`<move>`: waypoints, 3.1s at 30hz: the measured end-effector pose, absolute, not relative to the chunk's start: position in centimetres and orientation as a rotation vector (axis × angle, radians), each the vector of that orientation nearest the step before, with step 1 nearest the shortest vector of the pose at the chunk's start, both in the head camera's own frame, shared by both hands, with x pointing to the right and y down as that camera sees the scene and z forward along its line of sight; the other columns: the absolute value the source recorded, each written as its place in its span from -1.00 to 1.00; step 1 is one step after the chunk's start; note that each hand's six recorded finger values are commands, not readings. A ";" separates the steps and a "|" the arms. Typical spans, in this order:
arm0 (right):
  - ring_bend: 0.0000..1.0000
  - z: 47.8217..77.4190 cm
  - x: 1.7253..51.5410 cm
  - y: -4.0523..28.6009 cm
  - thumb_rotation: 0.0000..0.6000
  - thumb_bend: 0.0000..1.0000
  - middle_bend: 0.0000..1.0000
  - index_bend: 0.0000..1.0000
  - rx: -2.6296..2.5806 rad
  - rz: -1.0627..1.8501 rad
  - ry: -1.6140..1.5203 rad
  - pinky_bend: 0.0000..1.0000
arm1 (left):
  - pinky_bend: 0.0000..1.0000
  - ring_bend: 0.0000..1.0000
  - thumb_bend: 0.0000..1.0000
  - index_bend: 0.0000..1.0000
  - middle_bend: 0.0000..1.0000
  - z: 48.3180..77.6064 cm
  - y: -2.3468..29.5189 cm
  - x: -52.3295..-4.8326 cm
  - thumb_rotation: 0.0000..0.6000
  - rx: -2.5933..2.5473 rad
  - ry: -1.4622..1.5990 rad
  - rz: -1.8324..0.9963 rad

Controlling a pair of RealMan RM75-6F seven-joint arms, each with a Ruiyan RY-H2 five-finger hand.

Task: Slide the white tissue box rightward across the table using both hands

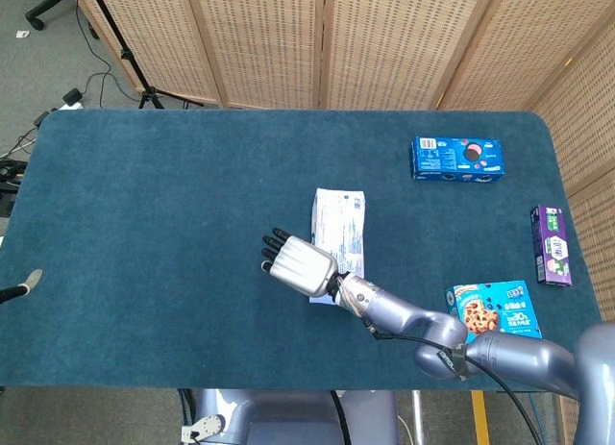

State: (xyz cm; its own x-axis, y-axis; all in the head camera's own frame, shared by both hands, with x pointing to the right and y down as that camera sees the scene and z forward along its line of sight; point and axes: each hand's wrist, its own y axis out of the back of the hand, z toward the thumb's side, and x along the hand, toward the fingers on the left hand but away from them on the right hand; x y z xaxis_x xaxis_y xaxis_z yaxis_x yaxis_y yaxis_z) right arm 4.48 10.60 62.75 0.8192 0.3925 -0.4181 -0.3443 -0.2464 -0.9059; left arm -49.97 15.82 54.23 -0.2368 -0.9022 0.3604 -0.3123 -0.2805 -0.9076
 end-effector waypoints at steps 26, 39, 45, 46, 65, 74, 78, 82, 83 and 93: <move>-0.63 66.9 12.5 10.0 1.00 1.00 -0.22 0.06 -1.345 0.936 0.221 -0.65 | -1.00 -1.00 -0.57 -1.00 -1.00 54.7 15.7 -49.4 1.00 -1.551 1.447 -1.548; -0.58 68.0 16.9 8.3 1.00 1.00 -0.22 0.06 -1.329 1.062 0.179 -0.55 | -1.00 -1.00 -0.57 -1.00 -1.00 54.5 15.9 -49.1 1.00 -1.578 1.442 -1.531; -0.58 68.5 18.7 8.3 1.00 1.00 -0.24 0.06 -1.356 1.126 0.157 -0.47 | -1.00 -1.00 -0.57 -1.00 -1.00 54.5 16.0 -49.0 1.00 -1.587 1.437 -1.530; -0.58 68.6 19.0 8.4 1.00 1.00 -0.24 0.06 -1.363 1.139 0.152 -0.46 | -1.00 -1.00 -0.57 -1.00 -1.00 54.5 16.0 -49.0 1.00 -1.587 1.435 -1.529; -0.56 68.2 24.7 7.2 1.00 1.00 -0.24 0.06 -1.309 1.289 0.142 -0.43 | -1.00 -1.00 -0.57 -1.00 -1.00 54.3 16.2 -48.8 1.00 -1.600 1.427 -1.509; -0.56 68.2 27.9 6.3 1.00 1.00 -0.24 0.06 -1.261 1.366 0.163 -0.43 | -1.00 -1.00 -0.57 -1.00 -1.00 54.3 16.2 -48.6 1.00 -1.599 1.420 -1.508; -0.56 68.1 28.8 6.4 1.00 1.00 -0.24 0.06 -1.255 1.386 0.173 -0.43 | -1.00 -1.00 -0.57 -1.00 -1.00 54.4 16.2 -48.5 1.00 -1.599 1.418 -1.509; -0.56 68.1 29.7 6.6 1.00 1.00 -0.24 0.06 -1.258 1.408 0.178 -0.43 | -1.00 -1.00 -0.57 -1.00 -1.00 54.4 16.3 -48.4 1.00 -1.603 1.413 -1.508; -0.56 68.0 30.0 6.7 1.00 1.00 -0.24 0.06 -1.258 1.415 0.181 -0.43 | -1.00 -1.00 -0.57 -1.00 -1.00 54.4 16.3 -48.3 1.00 -1.604 1.412 -1.506; -0.56 67.8 33.1 6.8 1.00 1.00 -0.27 0.06 -1.223 1.481 0.198 -0.43 | -1.00 -1.00 -0.57 -1.00 -1.00 54.3 16.4 -48.1 1.00 -1.607 1.405 -1.501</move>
State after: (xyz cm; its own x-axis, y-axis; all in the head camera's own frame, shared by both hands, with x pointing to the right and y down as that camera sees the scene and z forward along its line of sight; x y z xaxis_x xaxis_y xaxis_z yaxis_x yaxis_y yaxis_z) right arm 33.05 6.81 67.82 0.1903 0.6298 -0.7531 -0.8056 -0.3383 -0.4865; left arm -48.07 16.43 54.35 -0.1556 -0.9092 0.3861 -0.3259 -0.3218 -0.8890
